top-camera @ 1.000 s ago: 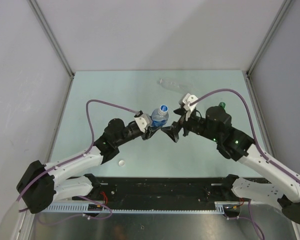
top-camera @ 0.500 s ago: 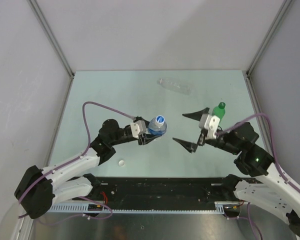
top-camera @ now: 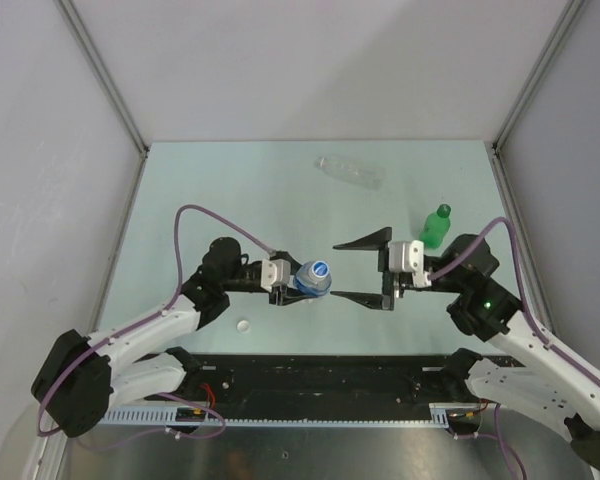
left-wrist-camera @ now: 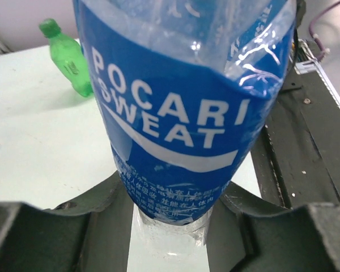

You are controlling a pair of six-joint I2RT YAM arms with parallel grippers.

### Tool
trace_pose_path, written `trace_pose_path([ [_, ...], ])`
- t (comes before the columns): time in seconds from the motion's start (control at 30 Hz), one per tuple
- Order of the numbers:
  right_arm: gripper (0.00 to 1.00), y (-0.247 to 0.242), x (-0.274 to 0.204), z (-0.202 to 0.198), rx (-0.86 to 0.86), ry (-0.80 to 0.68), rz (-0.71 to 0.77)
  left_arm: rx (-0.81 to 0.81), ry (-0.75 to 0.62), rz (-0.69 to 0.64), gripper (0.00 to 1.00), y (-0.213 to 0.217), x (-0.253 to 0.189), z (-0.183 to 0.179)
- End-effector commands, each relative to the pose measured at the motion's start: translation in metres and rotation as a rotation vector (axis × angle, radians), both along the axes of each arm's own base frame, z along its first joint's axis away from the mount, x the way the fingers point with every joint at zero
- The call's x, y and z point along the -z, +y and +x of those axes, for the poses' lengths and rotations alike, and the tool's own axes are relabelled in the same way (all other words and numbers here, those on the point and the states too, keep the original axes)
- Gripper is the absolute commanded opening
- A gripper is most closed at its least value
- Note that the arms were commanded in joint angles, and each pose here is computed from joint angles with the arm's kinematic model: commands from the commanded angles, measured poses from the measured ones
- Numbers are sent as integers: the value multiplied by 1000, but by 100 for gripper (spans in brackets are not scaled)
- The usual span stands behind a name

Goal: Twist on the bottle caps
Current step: Screw the bottle cap onto the plastic bottle.

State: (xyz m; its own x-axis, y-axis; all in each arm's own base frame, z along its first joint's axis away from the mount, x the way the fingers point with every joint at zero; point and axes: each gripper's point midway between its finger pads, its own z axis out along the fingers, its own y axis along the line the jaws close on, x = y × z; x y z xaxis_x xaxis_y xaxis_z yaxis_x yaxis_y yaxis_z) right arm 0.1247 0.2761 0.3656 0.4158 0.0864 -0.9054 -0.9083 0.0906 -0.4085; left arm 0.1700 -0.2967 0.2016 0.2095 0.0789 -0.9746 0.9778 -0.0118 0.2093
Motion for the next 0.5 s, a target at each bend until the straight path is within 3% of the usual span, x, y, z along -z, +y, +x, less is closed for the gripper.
trace_pose_path([
  [0.0, 78, 9, -20, -7, -73, 73, 58, 74, -24, 15, 0, 0, 3, -8],
  [0.47, 65, 23, -12, -14, -165, 166, 17, 87, -27, 19, 0, -2, 5, -9],
])
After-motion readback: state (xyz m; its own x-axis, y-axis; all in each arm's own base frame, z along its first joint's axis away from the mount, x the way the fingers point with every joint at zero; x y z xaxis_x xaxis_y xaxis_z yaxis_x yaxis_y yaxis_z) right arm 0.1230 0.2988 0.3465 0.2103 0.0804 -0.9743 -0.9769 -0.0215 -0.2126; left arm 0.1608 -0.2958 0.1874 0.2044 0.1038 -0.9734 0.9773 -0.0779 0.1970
